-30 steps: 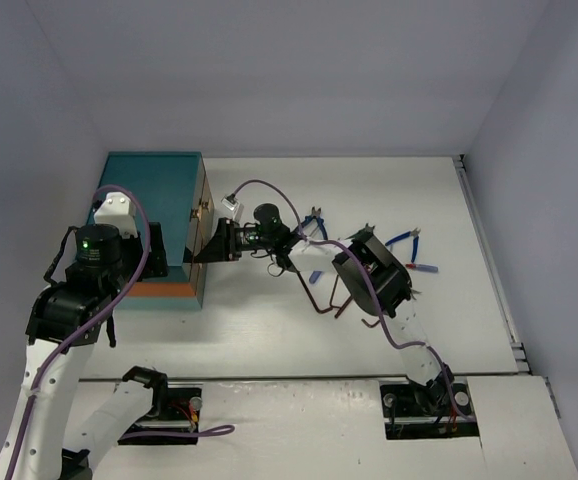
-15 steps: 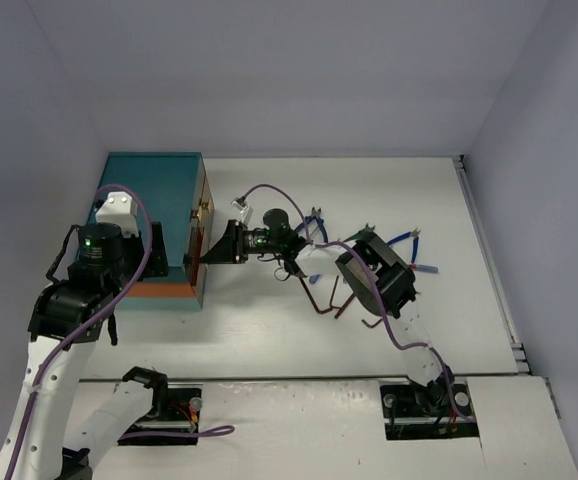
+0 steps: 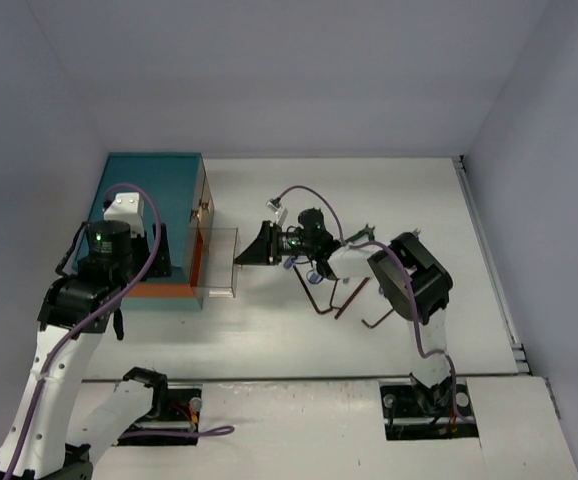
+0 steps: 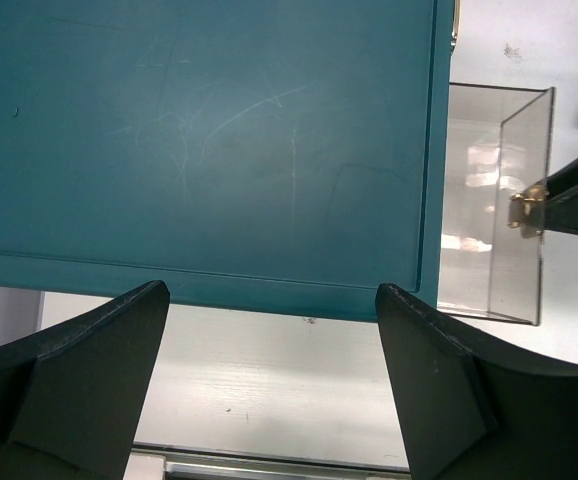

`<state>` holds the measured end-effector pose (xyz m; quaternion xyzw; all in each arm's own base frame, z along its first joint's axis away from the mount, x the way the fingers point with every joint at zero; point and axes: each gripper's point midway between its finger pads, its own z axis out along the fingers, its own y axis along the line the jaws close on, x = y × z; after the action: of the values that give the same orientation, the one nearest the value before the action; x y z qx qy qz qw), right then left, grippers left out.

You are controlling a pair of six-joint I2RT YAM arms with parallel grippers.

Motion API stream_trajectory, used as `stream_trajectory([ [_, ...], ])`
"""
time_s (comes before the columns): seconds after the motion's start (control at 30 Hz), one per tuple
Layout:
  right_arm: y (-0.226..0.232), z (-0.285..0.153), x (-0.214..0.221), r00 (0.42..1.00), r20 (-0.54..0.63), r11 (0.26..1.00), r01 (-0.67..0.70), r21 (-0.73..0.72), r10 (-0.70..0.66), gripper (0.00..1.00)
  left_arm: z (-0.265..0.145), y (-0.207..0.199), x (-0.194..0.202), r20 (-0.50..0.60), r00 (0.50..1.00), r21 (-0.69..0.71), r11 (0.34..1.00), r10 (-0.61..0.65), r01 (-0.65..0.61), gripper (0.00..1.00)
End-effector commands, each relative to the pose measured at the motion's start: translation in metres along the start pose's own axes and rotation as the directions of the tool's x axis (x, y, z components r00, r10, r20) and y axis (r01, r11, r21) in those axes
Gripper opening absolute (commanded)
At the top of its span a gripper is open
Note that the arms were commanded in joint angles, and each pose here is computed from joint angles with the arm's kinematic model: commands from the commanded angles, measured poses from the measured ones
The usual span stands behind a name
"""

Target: Sort the tools into containers

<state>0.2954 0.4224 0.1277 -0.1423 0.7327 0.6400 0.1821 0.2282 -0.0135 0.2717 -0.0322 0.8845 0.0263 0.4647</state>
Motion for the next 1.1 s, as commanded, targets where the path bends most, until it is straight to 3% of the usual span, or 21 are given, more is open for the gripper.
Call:
stream_trajectory([
  [0.0, 0.026, -0.027, -0.026, 0.988, 0.063, 0.990, 0.142, -0.016, -0.141, 0.01, -0.005, 0.001, -0.019, 0.066, 0.997, 0.000, 0.999, -0.032, 0.032, 0.81],
  [0.77, -0.003, -0.064, -0.020, 0.989, 0.054, 0.986, 0.135, 0.093, -0.140, 0.07, -0.008, 0.003, -0.022, 0.082, 0.996, -0.006, 1.000, -0.027, 0.028, 0.81],
  [0.83, -0.004, -0.065, -0.019, 0.989, 0.050, 0.986, 0.137, 0.099, -0.143, 0.18, -0.009, 0.003, -0.023, 0.086, 0.996, -0.004, 1.000, -0.027, 0.027, 0.81],
  [0.87, -0.006, -0.065, -0.018, 0.989, 0.047, 0.985, 0.136, 0.103, -0.142, 0.18, -0.010, 0.002, -0.024, 0.087, 0.996, -0.002, 1.000, -0.027, 0.028, 0.81],
  [0.93, -0.008, -0.069, -0.021, 0.988, 0.053, 0.982, 0.141, 0.123, -0.148, 0.42, -0.011, 0.002, -0.024, 0.089, 0.996, 0.001, 1.000, -0.029, 0.029, 0.81],
  [1.07, -0.017, -0.086, -0.035, 0.984, 0.081, 0.969, 0.141, 0.204, -0.161, 0.52, -0.016, 0.001, -0.028, 0.104, 0.994, 0.014, 0.999, -0.033, 0.031, 0.81],
])
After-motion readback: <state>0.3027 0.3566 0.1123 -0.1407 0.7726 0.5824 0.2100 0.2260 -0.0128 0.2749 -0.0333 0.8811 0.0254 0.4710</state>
